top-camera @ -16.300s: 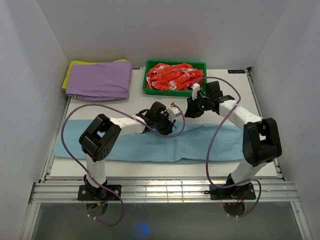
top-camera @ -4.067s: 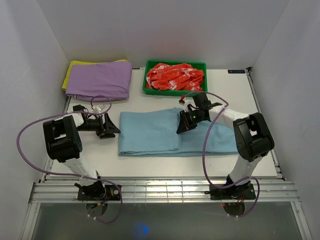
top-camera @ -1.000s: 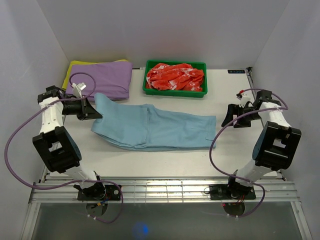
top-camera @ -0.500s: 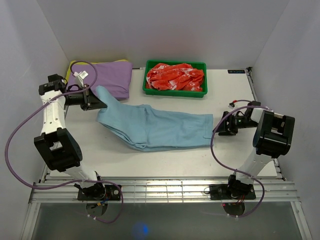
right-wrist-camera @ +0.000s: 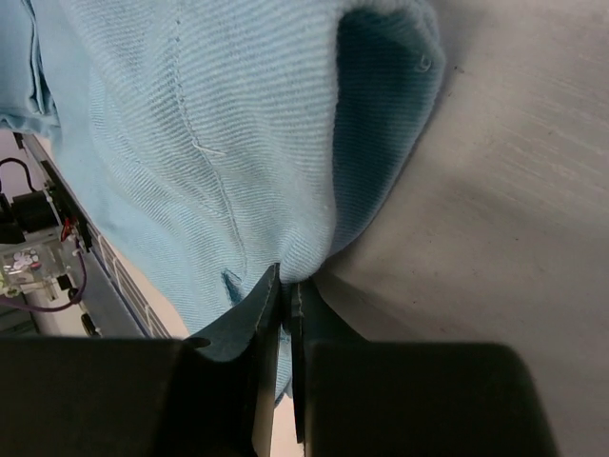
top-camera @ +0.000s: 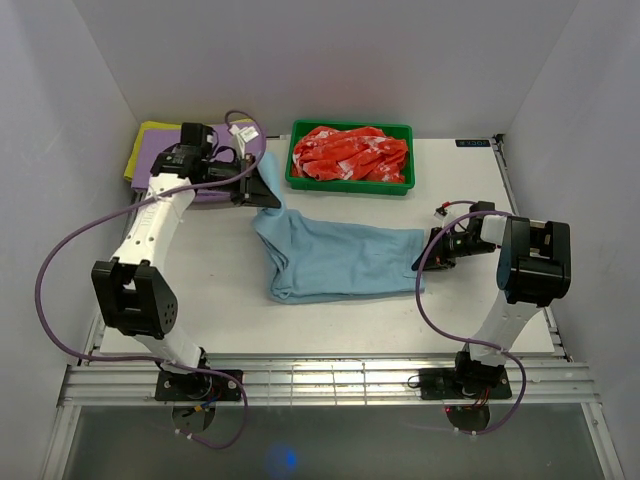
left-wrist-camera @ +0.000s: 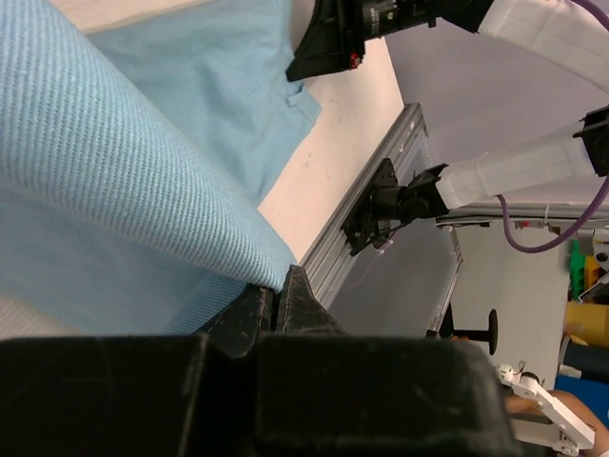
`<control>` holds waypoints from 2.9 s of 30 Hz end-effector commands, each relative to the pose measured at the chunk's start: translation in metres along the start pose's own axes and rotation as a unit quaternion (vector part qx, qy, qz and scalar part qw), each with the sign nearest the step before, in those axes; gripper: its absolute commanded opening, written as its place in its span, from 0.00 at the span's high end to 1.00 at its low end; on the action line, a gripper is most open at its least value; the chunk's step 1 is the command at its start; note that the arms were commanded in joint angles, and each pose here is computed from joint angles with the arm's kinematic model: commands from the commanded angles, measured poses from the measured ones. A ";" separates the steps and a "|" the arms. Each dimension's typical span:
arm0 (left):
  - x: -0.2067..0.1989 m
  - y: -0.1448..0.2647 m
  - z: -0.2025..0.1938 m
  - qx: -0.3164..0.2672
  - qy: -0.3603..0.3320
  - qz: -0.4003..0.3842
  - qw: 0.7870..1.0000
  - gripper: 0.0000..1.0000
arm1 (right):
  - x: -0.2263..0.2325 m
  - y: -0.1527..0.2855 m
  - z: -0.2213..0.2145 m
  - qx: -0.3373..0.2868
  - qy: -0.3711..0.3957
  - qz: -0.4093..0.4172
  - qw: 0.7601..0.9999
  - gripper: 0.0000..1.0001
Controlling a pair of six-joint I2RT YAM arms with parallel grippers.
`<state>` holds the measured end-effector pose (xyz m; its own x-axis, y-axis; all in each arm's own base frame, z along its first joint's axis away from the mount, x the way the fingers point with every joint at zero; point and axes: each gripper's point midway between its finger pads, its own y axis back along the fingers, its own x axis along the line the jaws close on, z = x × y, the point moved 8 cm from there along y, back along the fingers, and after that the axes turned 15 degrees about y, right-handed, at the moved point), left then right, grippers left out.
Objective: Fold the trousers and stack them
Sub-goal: Fold the trousers
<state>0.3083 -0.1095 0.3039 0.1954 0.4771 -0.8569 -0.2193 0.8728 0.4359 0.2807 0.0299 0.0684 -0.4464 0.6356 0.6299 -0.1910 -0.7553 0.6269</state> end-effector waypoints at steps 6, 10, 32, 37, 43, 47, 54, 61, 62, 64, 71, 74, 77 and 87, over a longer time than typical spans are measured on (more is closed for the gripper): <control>-0.058 -0.086 -0.016 0.035 -0.035 -0.026 0.998 1.00 | 0.005 -0.004 -0.001 -0.003 0.003 0.008 1.000 0.92; -0.056 -0.132 -0.029 0.059 -0.031 0.018 0.998 1.00 | 0.006 -0.004 -0.001 -0.003 0.003 0.010 1.000 0.92; -0.059 -0.277 -0.071 0.089 -0.015 0.062 0.994 1.00 | 0.012 -0.005 -0.001 -0.012 -0.002 0.018 1.000 0.92; -0.061 -0.290 -0.068 0.075 -0.003 0.056 0.996 1.00 | 0.017 -0.006 -0.001 -0.014 0.002 0.023 1.000 0.92; -0.073 -0.306 -0.071 0.077 -0.012 0.043 0.996 1.00 | 0.020 -0.007 -0.003 -0.011 0.000 0.024 1.000 0.92; -0.076 -0.316 -0.074 0.079 -0.010 0.038 0.996 1.00 | 0.021 -0.007 -0.002 -0.013 0.000 0.025 1.000 0.92; -0.076 -0.329 -0.083 0.086 -0.006 0.037 0.996 1.00 | 0.021 -0.007 -0.003 -0.013 0.001 0.026 1.000 0.92; -0.081 -0.340 -0.085 0.088 -0.005 0.026 0.996 1.00 | 0.021 -0.008 -0.004 -0.012 0.001 0.027 1.000 0.92; -0.080 -0.342 -0.086 0.089 -0.004 0.027 0.996 1.00 | 0.022 -0.008 -0.003 -0.013 0.002 0.027 1.000 0.92; -0.082 -0.344 -0.087 0.090 -0.006 0.024 0.996 1.00 | 0.022 -0.008 -0.005 -0.011 0.002 0.027 1.000 0.92; -0.084 -0.350 -0.090 0.089 -0.004 0.022 0.996 1.00 | 0.022 -0.010 -0.009 -0.008 0.000 0.030 1.000 0.92; -0.085 -0.350 -0.089 0.089 -0.006 0.019 0.996 1.00 | 0.021 -0.011 -0.010 -0.007 0.000 0.028 1.000 0.92; -0.085 -0.345 -0.089 0.086 -0.009 0.024 0.996 1.00 | 0.021 -0.010 -0.009 -0.006 0.006 0.024 1.000 0.92; -0.069 -0.358 -0.092 0.099 -0.008 0.026 0.995 0.48 | 0.017 0.009 0.014 0.008 0.053 -0.019 0.998 0.85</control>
<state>0.2884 -0.4480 0.1641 0.1419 0.6053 -0.7833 -0.0504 0.7947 0.6050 0.2711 0.0405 0.0701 -0.4516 0.6342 0.6275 -0.1749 -0.7527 0.6348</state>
